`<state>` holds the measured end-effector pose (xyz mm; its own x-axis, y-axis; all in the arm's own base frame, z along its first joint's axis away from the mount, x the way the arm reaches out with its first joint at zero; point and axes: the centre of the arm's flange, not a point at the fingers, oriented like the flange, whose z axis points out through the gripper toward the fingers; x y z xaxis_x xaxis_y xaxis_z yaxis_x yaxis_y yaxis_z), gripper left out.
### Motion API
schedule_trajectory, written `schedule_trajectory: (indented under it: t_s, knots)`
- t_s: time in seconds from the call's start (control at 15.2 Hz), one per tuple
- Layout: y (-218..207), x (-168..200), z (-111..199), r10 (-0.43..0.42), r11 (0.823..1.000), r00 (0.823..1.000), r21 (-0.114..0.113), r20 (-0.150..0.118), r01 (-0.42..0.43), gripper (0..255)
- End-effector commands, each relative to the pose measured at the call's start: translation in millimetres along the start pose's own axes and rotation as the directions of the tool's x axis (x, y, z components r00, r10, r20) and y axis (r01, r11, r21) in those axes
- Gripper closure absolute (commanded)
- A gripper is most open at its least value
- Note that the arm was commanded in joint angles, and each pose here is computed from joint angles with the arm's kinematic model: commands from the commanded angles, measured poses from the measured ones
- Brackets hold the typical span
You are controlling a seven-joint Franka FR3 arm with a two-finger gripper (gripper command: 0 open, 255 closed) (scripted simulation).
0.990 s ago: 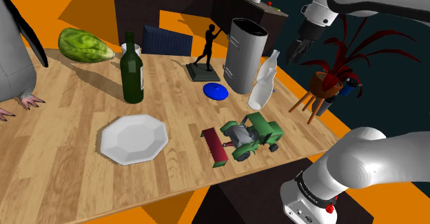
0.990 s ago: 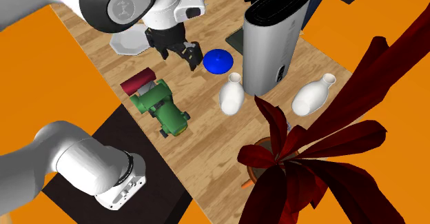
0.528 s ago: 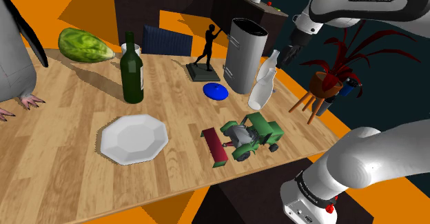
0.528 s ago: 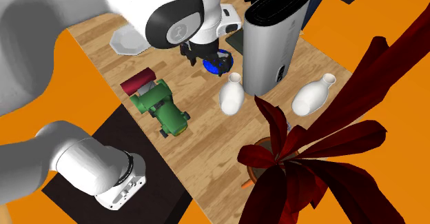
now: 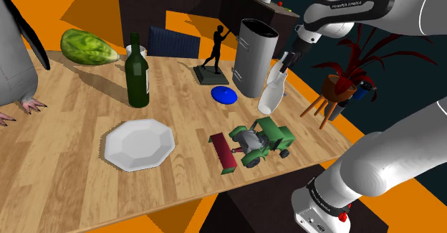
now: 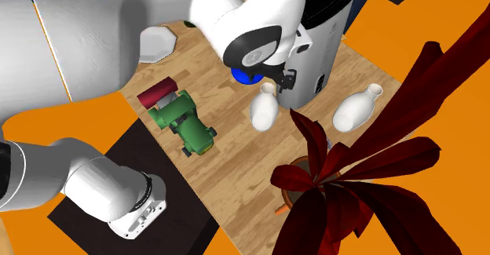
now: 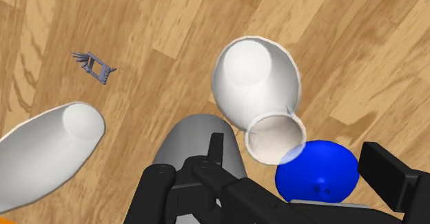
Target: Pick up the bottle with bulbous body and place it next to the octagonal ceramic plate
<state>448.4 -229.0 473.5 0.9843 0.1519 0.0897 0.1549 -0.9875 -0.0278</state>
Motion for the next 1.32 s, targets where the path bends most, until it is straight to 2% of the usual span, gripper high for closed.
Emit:
schedule_trajectory:
  t_s: [0.0,0.46,0.92,0.99,1.25]
  knots:
    - [7,5,11,-0.004,1.0,1.0,0.001,-0.003,0.004,0]
    - [7,5,46,-0.004,1.0,1.0,0.001,-0.003,0.004,0]
    - [7,5,46,-0.004,1.0,1.0,0.002,-0.003,0.004,0]
    - [7,5,46,-0.004,1.0,1.0,0.002,-0.003,0.004,255]
    - [7,5,46,-0.004,1.0,1.0,0.002,-0.003,0.004,255]
